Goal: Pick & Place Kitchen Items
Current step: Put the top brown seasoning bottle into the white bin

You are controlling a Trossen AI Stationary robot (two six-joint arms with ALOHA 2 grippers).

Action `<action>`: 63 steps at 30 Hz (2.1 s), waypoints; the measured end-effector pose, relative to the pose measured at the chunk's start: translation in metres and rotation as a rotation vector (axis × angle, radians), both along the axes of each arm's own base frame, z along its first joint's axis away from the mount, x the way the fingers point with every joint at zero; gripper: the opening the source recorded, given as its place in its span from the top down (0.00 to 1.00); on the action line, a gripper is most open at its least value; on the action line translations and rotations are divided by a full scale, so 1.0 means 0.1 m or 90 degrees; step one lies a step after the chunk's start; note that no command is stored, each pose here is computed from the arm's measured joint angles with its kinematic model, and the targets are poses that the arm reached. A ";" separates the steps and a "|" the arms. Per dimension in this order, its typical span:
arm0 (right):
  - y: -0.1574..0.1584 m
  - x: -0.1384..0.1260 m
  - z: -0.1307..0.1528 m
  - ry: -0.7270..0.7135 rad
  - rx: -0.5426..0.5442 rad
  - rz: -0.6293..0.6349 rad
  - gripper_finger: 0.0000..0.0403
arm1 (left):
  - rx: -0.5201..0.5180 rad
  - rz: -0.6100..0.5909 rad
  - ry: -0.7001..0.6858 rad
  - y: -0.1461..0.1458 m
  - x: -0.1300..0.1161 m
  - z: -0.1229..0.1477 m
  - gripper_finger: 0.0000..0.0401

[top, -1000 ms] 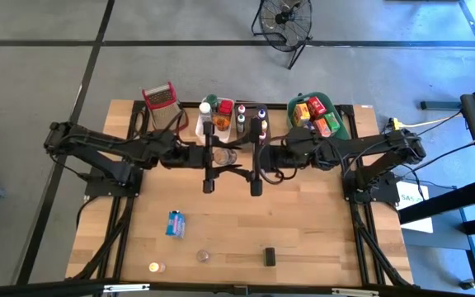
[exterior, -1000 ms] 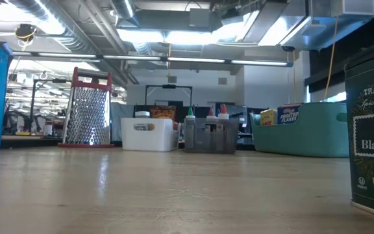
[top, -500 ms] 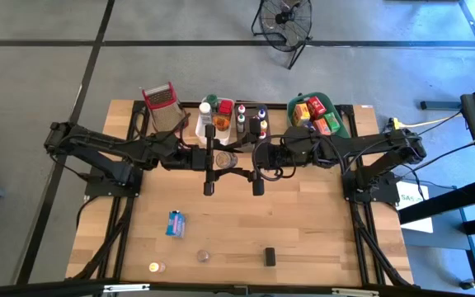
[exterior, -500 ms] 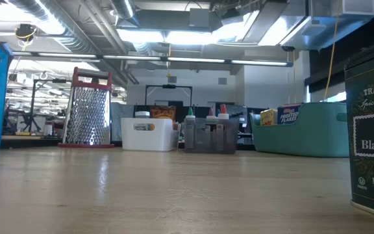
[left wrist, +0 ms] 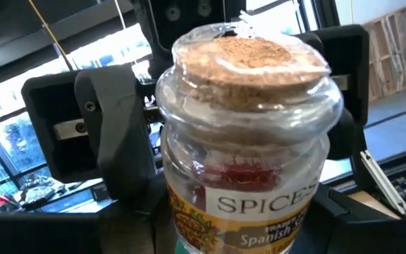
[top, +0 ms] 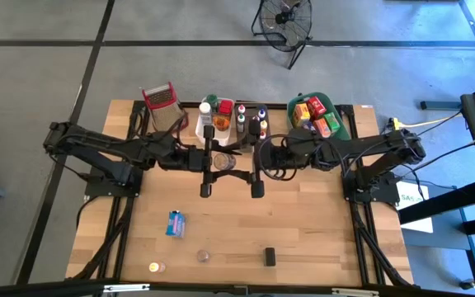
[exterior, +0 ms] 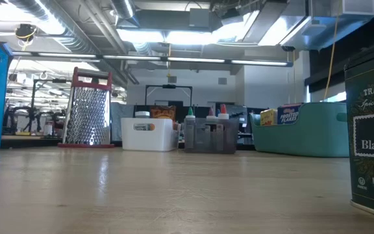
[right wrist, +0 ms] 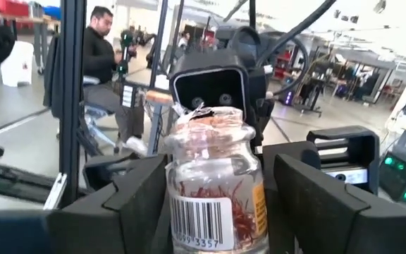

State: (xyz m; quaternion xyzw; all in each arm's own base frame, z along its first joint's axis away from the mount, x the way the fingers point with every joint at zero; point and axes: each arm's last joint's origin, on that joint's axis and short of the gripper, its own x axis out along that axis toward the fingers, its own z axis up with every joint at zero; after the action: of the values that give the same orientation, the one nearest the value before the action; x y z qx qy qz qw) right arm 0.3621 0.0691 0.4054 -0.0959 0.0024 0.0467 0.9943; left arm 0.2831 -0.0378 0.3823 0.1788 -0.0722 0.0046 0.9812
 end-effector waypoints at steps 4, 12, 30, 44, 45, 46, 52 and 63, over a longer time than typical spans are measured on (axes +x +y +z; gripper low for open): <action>0.01 -0.01 0.01 0.002 0.049 0.003 0.35 | -0.001 0.000 0.001 0.00 0.00 0.00 0.54; 0.00 -0.02 -0.08 0.062 0.007 -0.065 0.36 | -0.001 0.013 0.027 -0.02 0.01 -0.04 0.54; 0.03 -0.05 -0.15 0.111 -0.086 -0.065 0.49 | 0.004 0.035 0.065 -0.01 0.01 -0.07 0.54; 0.03 -0.05 -0.17 0.121 -0.088 -0.064 0.54 | 0.005 0.036 0.074 -0.01 0.01 -0.09 0.54; 0.03 -0.05 -0.17 0.121 -0.088 -0.064 0.54 | 0.006 0.035 0.074 -0.01 0.01 -0.09 0.54; 0.03 -0.05 -0.17 0.121 -0.088 -0.064 0.54 | 0.006 0.035 0.074 -0.01 0.01 -0.09 0.54; 0.03 -0.05 -0.17 0.120 -0.090 -0.063 0.54 | 0.007 0.035 0.074 -0.01 0.01 -0.09 0.54; 0.15 -0.08 -0.16 0.108 -0.139 -0.064 0.54 | 0.015 0.022 0.075 -0.02 0.00 -0.07 0.47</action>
State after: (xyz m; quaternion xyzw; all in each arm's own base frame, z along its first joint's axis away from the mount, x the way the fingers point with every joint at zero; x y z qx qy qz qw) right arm 0.3546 0.0837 0.3898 -0.1987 0.0964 0.0046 0.9753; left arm 0.2832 -0.0396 0.3749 0.1918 -0.0115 0.0101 0.9813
